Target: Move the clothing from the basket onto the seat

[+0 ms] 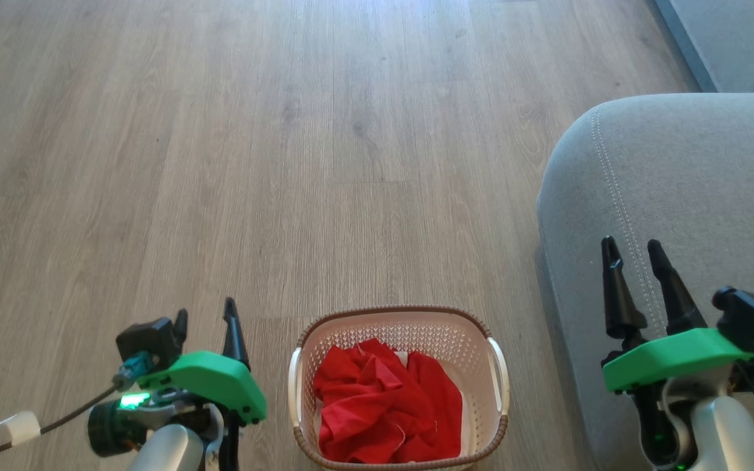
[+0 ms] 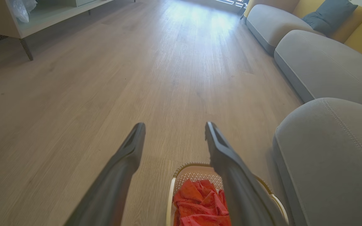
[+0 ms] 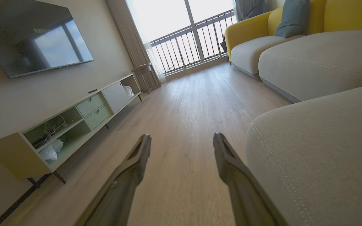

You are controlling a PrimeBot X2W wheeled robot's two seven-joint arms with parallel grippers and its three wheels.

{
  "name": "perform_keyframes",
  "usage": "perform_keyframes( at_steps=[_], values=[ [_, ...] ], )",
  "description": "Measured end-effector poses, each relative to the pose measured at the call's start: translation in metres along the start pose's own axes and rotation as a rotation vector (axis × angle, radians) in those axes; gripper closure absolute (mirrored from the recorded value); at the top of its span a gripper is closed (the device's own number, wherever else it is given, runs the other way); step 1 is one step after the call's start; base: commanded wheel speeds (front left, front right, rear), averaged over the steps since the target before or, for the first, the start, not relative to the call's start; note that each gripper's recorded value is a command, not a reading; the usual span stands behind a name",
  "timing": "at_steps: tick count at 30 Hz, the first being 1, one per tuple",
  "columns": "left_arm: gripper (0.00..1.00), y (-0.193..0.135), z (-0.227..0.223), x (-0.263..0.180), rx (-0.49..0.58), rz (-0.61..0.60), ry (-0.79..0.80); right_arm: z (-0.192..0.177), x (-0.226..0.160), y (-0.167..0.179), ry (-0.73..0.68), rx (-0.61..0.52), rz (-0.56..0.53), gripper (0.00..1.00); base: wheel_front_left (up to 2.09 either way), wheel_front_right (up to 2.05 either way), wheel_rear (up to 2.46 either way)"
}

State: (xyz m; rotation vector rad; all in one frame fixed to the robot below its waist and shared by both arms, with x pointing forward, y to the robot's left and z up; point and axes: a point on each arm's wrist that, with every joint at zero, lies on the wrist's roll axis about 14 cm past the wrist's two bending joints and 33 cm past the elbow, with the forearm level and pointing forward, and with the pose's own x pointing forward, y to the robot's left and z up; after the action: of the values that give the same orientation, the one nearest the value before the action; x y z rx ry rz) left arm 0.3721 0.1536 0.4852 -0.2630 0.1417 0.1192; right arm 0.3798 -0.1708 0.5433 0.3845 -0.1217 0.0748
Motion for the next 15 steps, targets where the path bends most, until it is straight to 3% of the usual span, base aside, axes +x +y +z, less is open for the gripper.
perform_keyframes(
  at_steps=[6, 15],
  values=[
    [0.00, -0.007, -0.008, -0.001, -0.049, -0.054, 0.023, -0.012, -0.002, -0.001, 0.035, -0.067, 0.002, 0.00, 0.00, 0.00, 0.00],
    [0.00, -0.019, 0.057, -0.002, 0.021, -0.072, -0.223, -0.007, 0.001, 0.015, 0.011, -0.168, 0.062, 0.00, 0.00, 0.00, 0.00]
  ],
)
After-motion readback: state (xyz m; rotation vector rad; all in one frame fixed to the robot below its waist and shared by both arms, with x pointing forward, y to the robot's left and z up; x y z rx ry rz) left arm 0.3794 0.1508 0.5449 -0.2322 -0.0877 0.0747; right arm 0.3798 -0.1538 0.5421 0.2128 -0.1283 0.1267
